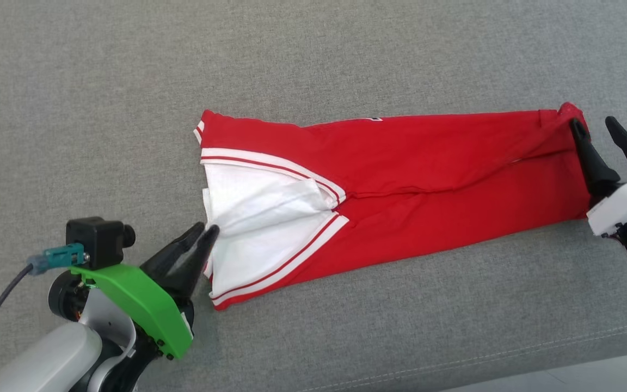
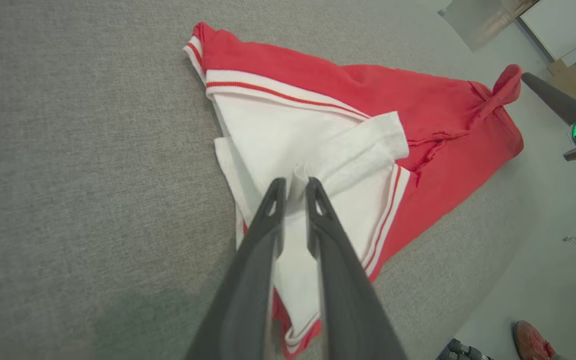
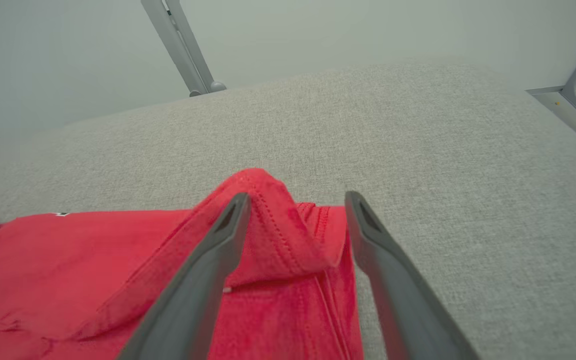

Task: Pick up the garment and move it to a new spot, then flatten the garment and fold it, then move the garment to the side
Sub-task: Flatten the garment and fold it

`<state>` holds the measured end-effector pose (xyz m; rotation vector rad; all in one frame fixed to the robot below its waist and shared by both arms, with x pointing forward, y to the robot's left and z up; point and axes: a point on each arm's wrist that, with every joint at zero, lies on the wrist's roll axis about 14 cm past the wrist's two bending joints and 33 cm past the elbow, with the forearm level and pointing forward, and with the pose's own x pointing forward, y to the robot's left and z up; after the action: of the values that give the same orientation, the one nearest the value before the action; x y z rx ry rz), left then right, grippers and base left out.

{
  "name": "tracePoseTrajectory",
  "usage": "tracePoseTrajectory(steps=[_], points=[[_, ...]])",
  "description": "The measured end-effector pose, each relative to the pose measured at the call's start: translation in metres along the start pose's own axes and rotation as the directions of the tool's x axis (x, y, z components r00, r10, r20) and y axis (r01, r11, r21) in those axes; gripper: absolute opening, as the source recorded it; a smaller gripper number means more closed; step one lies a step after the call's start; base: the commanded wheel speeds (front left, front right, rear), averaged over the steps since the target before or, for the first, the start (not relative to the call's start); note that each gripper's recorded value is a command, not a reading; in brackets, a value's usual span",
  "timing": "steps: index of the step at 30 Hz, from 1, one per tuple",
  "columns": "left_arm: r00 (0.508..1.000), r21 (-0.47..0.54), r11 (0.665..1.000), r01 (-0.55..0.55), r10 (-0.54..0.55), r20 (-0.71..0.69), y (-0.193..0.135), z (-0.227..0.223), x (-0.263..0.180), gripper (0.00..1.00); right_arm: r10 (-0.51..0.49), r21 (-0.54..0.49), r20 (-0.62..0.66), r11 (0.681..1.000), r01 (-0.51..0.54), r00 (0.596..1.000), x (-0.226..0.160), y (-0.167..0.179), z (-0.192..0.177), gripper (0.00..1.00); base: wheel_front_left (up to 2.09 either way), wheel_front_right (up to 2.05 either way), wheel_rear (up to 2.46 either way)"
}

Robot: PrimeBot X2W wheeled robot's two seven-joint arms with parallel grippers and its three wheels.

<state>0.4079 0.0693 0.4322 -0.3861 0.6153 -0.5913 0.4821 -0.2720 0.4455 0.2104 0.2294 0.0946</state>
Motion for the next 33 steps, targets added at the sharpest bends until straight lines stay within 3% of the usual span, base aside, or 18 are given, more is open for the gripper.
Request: tracePoseTrajectory(steps=[9,16,27,33], points=[[0.982,-0.012,0.996,-0.094,0.094,0.166,0.000,0.005,-0.013,1.00,-0.094,0.095,0.056,0.992,0.088,0.994,-0.050,-0.020,0.002,1.00,0.00,0.00,0.00],[0.947,0.037,0.986,-0.163,0.146,0.287,-0.009,0.006,-0.025,1.00,-0.153,0.175,0.067,0.975,0.139,0.986,-0.089,-0.021,-0.013,1.00,0.00,0.00,0.00],[0.809,0.030,0.935,-0.353,0.290,0.511,-0.012,0.021,-0.068,1.00,-0.184,0.250,0.108,0.956,0.153,0.977,-0.117,-0.008,-0.020,1.00,0.00,0.00,0.00],[0.773,0.105,0.909,-0.404,0.278,0.570,-0.023,0.013,-0.084,1.00,-0.187,0.267,0.093,0.951,0.156,0.978,-0.107,-0.002,-0.027,1.00,0.00,0.00,0.00]])
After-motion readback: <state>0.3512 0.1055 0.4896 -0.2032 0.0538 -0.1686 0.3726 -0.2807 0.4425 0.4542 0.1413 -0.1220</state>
